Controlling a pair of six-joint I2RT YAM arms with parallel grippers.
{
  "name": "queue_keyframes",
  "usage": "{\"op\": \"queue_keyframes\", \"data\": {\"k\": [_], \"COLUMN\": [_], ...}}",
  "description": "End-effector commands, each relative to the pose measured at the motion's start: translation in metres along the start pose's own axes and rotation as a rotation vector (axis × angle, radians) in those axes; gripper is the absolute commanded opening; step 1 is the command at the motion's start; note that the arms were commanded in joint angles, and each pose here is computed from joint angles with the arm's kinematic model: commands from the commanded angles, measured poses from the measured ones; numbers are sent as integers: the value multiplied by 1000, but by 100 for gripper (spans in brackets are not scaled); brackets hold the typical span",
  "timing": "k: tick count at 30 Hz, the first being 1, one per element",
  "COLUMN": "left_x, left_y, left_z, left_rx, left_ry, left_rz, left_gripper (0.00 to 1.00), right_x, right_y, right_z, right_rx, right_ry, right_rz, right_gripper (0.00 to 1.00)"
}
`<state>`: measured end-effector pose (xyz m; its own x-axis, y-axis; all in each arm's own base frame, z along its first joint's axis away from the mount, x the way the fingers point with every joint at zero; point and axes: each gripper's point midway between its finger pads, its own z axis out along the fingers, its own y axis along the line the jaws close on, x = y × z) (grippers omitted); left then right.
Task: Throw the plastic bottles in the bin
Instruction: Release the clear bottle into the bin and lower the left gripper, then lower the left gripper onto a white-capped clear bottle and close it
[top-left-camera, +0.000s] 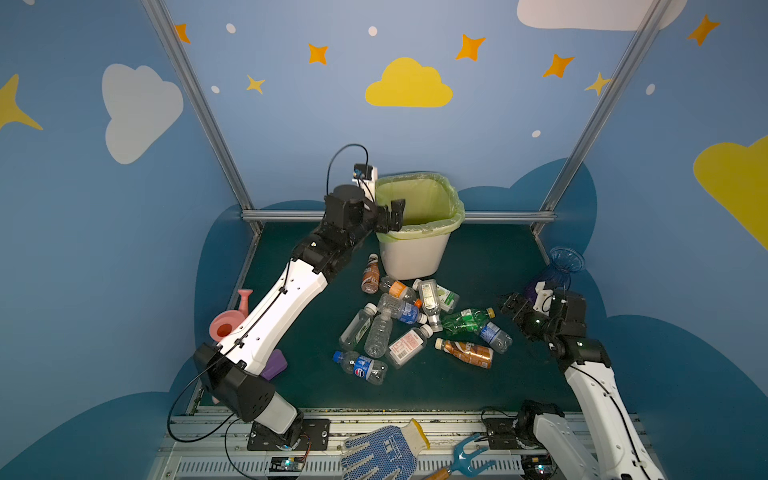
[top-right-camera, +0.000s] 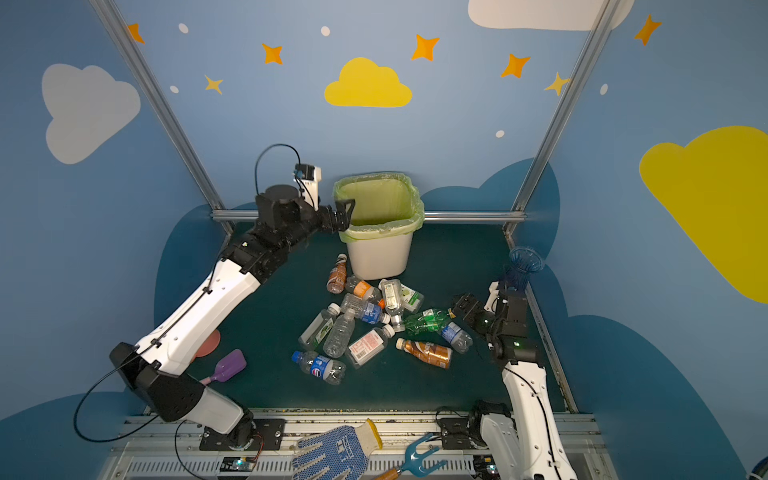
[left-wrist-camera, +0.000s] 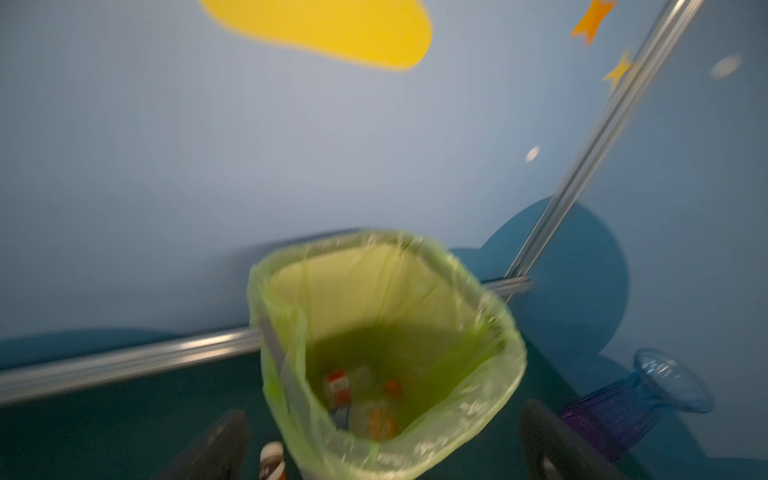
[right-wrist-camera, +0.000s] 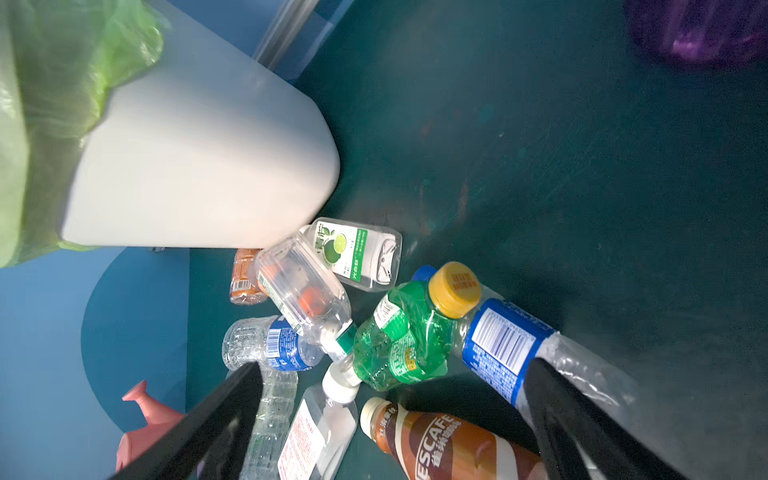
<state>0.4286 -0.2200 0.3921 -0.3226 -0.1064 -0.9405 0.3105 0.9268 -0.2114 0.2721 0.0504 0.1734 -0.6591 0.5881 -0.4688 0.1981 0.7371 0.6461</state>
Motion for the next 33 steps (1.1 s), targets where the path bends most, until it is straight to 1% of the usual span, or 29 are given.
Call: {"op": "queue_keyframes", "data": {"k": [1, 3, 7, 10, 13, 16, 20, 23, 29, 33], "left_x": [-5, 35, 108, 146, 177, 212, 259, 285, 307, 317], "left_y": [35, 59, 92, 118, 133, 132, 122, 110, 92, 86], "left_z": [-39, -48, -72, -92, -105, -108, -106, -102, -91, -84], "left_rx": [-124, -206, -305, -392, -427, -397, -346, -287, -221, -213], "left_ry": [-75, -7, 82, 114, 169, 262, 452, 573, 682, 759], "left_rz": [-76, -107, -181, -223, -279, -264, -264, -272, -230, -167], "left_gripper": [100, 100, 100, 100, 100, 100, 99, 96, 91, 85], "right_x": [6, 8, 14, 18, 21, 20, 18, 17, 19, 20], "right_y": [1, 1, -2, -2, -6, -7, -6, -7, -9, -10], "right_z": [5, 8, 12, 13, 13, 14, 15, 16, 19, 19], "right_rx": [-2, 4, 18, 21, 35, 37, 37, 46, 54, 59], "right_ry": [14, 23, 37, 54, 61, 53, 45, 47, 57, 56], "right_rz": [-1, -15, -32, -46, -47, -40, -31, -29, -25, -25], "right_gripper": [98, 98, 98, 98, 98, 98, 98, 98, 98, 98]}}
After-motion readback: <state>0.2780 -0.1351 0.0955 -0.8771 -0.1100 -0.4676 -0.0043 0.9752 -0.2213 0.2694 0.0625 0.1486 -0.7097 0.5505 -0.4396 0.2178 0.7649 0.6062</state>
